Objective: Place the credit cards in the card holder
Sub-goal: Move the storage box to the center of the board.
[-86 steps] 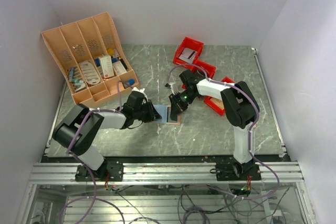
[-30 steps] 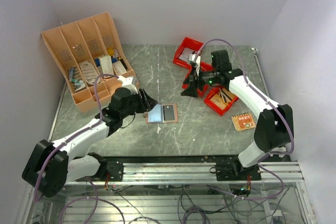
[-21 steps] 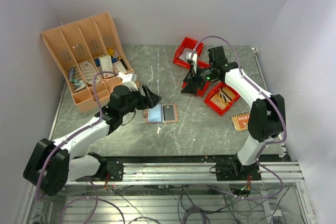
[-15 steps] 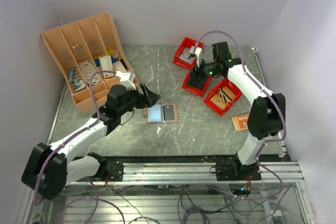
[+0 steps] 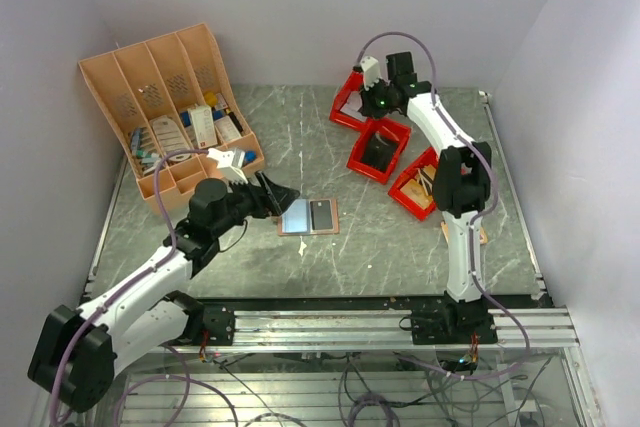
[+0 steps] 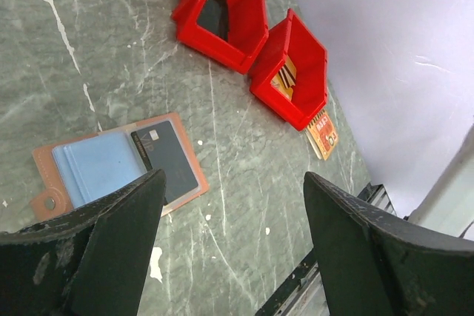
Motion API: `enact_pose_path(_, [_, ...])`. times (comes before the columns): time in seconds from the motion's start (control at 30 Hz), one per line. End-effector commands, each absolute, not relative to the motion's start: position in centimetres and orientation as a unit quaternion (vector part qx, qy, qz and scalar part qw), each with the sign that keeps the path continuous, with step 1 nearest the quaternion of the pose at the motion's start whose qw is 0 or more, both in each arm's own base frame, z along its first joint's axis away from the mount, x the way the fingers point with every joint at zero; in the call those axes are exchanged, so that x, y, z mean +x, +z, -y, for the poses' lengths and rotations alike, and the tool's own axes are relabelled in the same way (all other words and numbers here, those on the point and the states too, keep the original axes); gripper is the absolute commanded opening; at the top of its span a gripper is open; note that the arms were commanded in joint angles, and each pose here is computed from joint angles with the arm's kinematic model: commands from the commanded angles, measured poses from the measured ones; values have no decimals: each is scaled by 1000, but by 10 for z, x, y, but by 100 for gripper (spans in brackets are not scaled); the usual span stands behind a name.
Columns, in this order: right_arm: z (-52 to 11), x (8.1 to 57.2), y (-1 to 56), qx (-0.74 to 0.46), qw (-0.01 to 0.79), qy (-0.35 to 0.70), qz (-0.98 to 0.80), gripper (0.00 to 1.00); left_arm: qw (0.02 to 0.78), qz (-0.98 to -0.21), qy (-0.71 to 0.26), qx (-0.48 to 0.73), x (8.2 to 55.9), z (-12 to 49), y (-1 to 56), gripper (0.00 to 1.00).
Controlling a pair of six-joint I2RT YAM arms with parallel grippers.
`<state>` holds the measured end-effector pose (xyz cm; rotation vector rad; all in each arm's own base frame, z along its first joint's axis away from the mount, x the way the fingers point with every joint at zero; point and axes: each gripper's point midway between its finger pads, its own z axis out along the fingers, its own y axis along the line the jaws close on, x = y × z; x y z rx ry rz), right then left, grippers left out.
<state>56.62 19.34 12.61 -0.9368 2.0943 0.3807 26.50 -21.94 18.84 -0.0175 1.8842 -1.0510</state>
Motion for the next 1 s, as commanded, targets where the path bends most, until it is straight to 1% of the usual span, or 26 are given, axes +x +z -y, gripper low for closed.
enact_pose_path(0.0, [-192, 606, 123, -338, 439, 81, -828, 0, 483, -765, -424, -20, 263, 211, 191, 86])
enact_pose_path(0.2, [-200, 638, 106, -335, 464, 54, -818, 0, 483, -777, -403, -20, 261, 204, 185, 86])
enact_pose_path(0.47, [-206, 640, 69, -382, 444, 42, -810, 0, 479, -787, -388, -20, 264, 202, 180, 86])
enact_pose_path(0.67, [-207, 626, 54, -424, 413, 46, -805, 0, 477, -792, -380, -17, 265, 201, 176, 86])
enact_pose_path(0.97, [-227, 578, 41, -495, 348, 117, -787, 0, 478, -792, -379, -20, 262, 198, 175, 86])
